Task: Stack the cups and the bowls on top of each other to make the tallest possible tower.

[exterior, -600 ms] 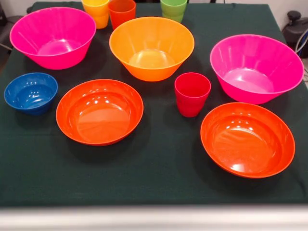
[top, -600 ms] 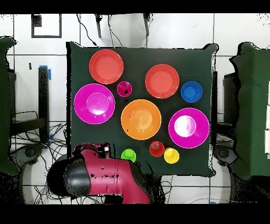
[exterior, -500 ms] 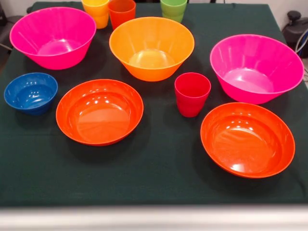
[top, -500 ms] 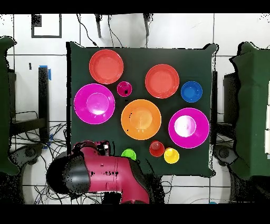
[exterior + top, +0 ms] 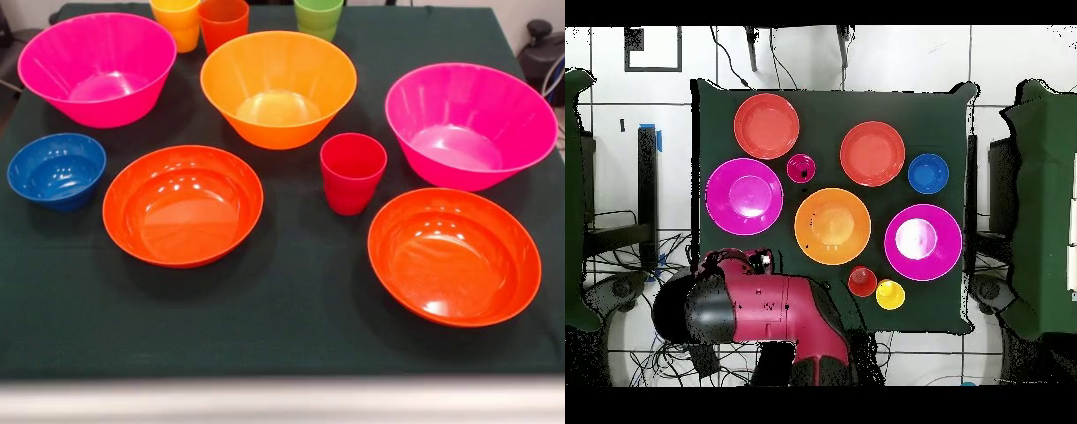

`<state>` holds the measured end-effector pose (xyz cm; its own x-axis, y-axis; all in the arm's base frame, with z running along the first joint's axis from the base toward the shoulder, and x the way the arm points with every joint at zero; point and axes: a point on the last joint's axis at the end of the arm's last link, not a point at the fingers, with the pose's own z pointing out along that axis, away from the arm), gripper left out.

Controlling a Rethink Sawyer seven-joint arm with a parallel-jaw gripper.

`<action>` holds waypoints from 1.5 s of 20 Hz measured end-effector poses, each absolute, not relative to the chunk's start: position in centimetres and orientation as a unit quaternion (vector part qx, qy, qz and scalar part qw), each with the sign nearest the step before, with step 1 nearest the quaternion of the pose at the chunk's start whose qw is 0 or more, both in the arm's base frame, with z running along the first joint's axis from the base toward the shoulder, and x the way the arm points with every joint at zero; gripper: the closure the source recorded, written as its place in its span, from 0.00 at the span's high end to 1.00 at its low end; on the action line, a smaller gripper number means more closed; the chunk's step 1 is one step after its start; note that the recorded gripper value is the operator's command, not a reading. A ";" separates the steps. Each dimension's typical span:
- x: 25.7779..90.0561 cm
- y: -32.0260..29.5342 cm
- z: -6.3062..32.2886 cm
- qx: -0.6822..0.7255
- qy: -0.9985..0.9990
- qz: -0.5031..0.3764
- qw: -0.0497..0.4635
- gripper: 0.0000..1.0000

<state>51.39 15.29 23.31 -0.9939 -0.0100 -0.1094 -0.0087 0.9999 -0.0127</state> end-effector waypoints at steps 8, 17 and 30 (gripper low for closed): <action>54.2 14.5 23.3 0.002 0.998 -0.007 0.068 1.00; 56.8 14.6 22.0 0.003 0.998 -0.006 0.069 1.00; 57.5 15.0 15.2 -0.007 0.999 -0.014 0.046 1.00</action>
